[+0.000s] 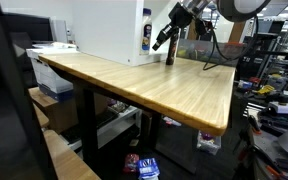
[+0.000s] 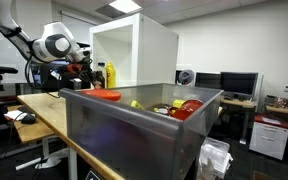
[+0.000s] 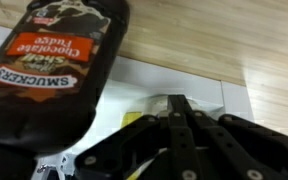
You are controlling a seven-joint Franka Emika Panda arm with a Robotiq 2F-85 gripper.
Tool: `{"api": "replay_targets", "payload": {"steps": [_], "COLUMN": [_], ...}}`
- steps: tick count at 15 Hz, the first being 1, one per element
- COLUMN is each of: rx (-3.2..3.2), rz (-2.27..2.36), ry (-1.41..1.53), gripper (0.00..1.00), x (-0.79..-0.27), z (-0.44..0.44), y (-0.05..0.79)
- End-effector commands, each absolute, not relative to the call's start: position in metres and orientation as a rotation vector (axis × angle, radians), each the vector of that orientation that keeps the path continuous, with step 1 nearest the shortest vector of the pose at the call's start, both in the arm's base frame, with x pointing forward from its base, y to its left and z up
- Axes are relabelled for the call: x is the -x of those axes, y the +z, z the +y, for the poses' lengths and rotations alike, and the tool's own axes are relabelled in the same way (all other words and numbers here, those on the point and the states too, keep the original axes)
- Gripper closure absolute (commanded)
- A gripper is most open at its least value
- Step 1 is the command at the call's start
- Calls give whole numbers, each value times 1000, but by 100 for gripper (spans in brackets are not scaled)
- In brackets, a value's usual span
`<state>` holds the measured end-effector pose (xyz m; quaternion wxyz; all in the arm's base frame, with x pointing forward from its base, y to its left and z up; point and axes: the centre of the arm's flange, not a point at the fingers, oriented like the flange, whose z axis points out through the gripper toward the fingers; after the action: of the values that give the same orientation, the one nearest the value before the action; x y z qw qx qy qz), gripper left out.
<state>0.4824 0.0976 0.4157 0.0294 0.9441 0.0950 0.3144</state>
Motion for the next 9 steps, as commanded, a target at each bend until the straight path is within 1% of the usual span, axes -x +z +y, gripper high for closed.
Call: {"api": "replay_targets", "payload": {"steps": [1,9], "rx": [-2899,-2875], "rz": [286,304], "ry": [986,991], "gripper": [100,100], "x": [-491,-496], "z": [109,113], "y": [404,396]}}
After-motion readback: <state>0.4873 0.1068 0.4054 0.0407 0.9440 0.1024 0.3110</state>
